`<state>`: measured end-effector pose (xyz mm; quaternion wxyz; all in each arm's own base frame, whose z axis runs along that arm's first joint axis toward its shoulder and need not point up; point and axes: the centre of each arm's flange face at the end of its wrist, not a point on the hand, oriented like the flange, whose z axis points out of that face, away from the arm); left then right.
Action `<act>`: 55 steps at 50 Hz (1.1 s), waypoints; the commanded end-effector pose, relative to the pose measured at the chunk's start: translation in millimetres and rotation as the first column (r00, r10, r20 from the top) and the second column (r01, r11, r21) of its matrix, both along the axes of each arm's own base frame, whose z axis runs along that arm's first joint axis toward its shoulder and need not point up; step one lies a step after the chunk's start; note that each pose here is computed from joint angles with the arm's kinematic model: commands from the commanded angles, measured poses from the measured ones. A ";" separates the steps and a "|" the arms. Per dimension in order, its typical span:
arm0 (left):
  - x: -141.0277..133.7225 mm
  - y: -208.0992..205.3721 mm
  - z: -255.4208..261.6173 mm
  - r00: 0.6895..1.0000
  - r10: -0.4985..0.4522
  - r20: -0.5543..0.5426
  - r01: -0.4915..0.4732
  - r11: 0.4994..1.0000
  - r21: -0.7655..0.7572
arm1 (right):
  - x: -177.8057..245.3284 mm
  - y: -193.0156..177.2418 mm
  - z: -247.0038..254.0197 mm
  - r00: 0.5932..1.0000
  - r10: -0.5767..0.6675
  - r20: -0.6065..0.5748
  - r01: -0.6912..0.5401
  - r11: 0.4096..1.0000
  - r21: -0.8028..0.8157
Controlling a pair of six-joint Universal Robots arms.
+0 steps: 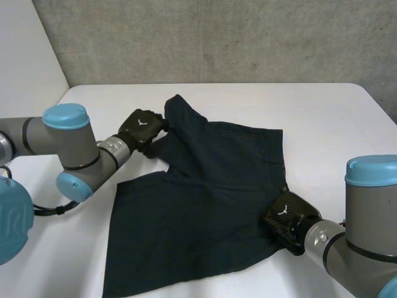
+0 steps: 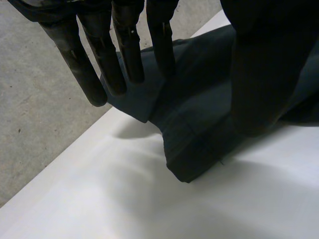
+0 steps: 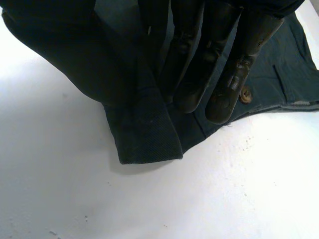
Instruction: Fold the shorts.
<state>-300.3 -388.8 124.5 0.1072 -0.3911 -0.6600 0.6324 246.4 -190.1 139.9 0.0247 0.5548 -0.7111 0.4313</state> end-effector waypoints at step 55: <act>-3.7 16.5 -6.2 0.914 0.225 0.339 -0.171 0.968 -0.181 | -1.0 -2.3 2.0 0.999 -0.037 0.034 0.037 0.999 0.000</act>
